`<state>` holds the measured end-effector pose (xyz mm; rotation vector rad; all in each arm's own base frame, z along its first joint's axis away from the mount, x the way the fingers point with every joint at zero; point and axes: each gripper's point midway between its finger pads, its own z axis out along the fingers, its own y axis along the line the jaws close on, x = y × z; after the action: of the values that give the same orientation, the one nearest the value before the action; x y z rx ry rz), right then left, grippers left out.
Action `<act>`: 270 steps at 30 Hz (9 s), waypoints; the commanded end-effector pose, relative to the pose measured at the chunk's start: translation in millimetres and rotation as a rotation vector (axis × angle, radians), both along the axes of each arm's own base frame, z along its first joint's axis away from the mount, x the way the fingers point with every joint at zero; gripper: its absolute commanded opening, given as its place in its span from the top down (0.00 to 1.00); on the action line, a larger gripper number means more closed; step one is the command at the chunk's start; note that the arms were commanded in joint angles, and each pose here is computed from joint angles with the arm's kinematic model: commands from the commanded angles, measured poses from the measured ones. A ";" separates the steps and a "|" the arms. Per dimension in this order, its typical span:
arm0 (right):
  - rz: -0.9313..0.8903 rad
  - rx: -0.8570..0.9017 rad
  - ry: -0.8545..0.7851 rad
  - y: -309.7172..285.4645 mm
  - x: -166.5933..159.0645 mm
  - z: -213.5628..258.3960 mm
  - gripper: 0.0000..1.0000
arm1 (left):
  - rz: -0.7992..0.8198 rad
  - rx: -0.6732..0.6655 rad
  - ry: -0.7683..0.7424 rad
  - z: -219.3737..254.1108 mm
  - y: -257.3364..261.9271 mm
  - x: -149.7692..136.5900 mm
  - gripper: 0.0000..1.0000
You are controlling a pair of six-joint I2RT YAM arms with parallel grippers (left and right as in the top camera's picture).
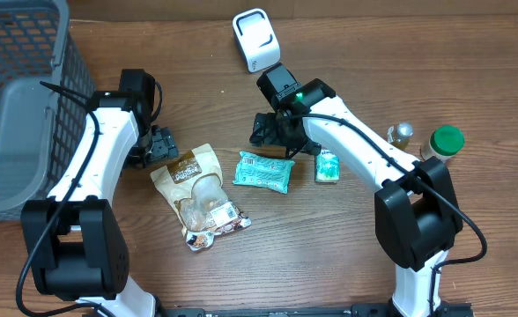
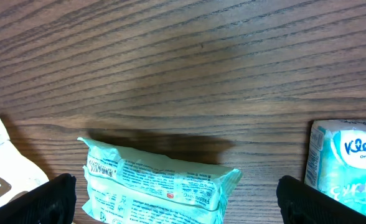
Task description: Scan the item barcode
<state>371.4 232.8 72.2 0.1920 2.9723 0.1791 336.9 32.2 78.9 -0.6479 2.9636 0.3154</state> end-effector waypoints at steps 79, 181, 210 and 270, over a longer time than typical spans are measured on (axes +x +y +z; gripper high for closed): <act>0.129 0.373 0.272 2.2 -52.0 -37.6 0.45 | -0.446 -0.518 0.091 -98.6 -209.1 7.8 0.96; 0.142 0.547 0.121 26.1 -34.0 -62.1 0.89 | -0.122 -0.209 -0.083 5.8 -16.7 78.1 0.00; 0.332 0.693 0.123 29.9 -57.9 -11.9 0.96 | -0.122 -0.209 -0.083 5.8 -16.7 78.1 0.00; 0.624 0.570 -0.144 -19.5 -140.7 129.2 0.96 | -0.122 -0.209 -0.083 5.8 -16.7 78.1 0.00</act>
<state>231.5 213.2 194.4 -0.6461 2.6883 1.0440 410.3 11.3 72.3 -0.4863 2.9997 -0.0458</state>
